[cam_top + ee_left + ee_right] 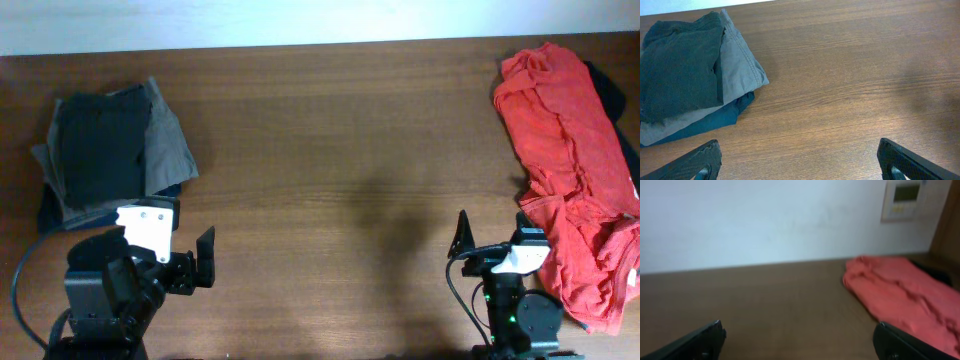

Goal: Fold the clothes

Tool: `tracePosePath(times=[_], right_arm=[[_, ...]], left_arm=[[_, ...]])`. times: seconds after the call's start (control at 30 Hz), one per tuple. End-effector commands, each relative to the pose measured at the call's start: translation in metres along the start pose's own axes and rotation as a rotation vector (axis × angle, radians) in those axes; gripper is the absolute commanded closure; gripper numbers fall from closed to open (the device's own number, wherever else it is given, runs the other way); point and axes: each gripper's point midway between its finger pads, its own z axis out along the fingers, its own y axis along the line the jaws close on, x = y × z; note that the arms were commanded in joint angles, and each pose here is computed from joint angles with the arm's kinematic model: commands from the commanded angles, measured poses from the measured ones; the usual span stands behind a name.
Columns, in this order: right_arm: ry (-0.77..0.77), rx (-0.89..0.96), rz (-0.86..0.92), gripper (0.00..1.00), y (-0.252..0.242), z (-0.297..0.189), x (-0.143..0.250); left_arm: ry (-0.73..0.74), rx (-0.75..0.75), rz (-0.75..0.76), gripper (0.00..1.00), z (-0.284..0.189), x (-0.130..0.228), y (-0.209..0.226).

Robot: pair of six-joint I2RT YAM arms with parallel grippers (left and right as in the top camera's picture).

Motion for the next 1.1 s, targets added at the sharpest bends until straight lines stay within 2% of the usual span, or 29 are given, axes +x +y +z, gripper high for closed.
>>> tracePosePath(times=[0.0, 1.07], right_arm=[[0.032, 0.011, -0.024, 0.02, -0.0024, 0.0036, 0.0225], [0.034, -0.023, -0.015, 0.01, 0.0035, 0.0036, 0.0230]], left_arm=[[-0.006, -0.010, 0.014, 0.01, -0.0011, -0.0007, 0.0019], [-0.005, -0.010, 0.014, 0.01, -0.0010, -0.0005, 0.0019]])
